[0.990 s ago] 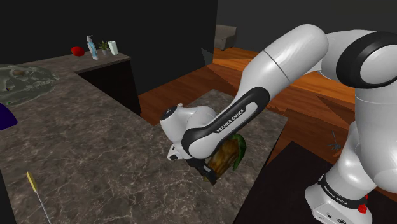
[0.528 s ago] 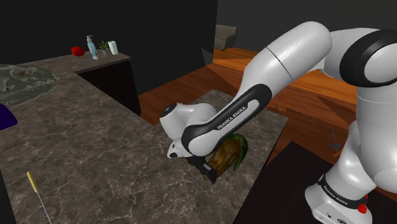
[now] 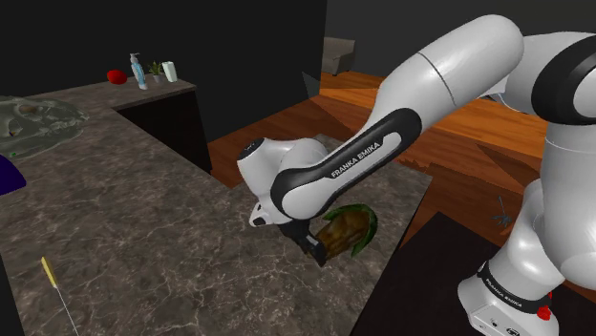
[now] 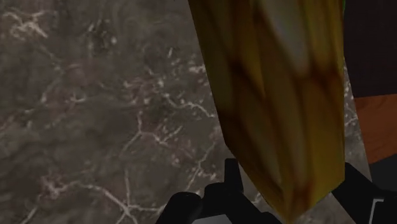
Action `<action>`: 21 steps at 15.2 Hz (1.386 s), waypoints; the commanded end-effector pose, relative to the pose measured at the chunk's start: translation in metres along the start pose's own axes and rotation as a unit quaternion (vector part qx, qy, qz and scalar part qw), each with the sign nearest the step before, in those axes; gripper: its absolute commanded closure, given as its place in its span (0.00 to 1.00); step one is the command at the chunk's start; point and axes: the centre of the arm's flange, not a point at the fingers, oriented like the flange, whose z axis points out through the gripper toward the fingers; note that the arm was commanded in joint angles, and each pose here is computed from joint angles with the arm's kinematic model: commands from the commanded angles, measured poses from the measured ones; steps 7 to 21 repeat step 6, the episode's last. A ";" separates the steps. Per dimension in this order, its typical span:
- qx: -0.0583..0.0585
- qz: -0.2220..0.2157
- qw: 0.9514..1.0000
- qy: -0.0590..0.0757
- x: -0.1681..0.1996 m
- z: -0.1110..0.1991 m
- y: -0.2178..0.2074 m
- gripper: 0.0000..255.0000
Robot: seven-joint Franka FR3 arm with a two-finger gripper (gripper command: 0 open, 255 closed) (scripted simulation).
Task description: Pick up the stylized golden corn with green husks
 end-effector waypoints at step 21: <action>0.000 0.000 1.000 0.000 -0.008 -0.025 -0.010 1.00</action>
